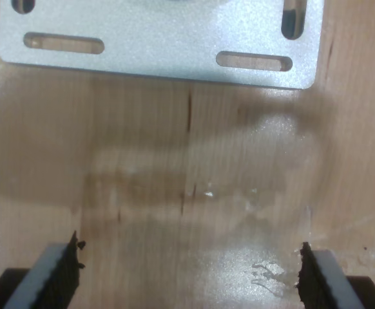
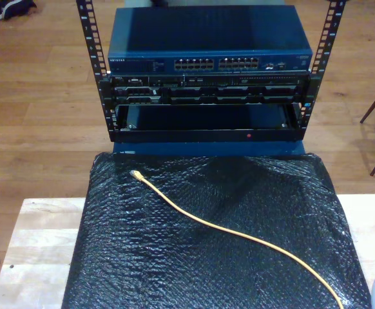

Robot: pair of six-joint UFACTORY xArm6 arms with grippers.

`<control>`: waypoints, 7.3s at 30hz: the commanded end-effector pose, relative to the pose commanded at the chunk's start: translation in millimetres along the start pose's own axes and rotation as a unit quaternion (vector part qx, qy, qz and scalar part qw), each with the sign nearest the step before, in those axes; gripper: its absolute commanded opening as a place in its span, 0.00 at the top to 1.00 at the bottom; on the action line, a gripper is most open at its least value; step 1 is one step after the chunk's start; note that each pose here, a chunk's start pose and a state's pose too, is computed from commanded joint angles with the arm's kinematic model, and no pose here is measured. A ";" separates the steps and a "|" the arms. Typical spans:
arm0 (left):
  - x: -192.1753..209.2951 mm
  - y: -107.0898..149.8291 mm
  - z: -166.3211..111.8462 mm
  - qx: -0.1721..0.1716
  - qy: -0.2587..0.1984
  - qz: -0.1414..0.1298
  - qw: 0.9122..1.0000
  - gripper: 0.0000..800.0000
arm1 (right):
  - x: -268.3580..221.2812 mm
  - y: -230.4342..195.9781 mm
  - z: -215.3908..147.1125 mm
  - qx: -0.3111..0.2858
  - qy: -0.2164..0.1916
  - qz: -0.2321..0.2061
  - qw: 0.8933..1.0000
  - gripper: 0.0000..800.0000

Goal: Grab the cable and plug it in

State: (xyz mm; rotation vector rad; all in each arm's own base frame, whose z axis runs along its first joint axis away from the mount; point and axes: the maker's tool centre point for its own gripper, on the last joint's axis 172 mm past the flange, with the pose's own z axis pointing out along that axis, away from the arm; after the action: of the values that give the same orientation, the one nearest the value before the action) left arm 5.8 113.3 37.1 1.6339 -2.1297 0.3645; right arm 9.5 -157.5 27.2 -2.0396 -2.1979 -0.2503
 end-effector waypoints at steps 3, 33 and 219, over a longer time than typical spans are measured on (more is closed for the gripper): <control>0.0 0.2 0.0 0.000 0.000 -0.001 1.000 0.00 | 0.6 0.0 0.6 0.000 0.001 0.000 1.000 0.00; 0.0 0.0 0.0 0.000 0.000 0.000 1.000 0.00 | 0.0 0.0 0.0 0.000 0.000 0.000 1.000 0.00; 82.8 -206.7 -136.5 -0.022 0.057 -0.194 0.979 0.00 | 283.4 431.5 -267.3 -0.061 0.143 0.225 0.962 0.03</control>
State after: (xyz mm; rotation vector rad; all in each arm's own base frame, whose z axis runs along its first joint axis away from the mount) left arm 210.7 49.0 185.8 1.9015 -1.6747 0.2773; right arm 414.0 93.3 361.2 -2.3236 -1.5384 -0.5952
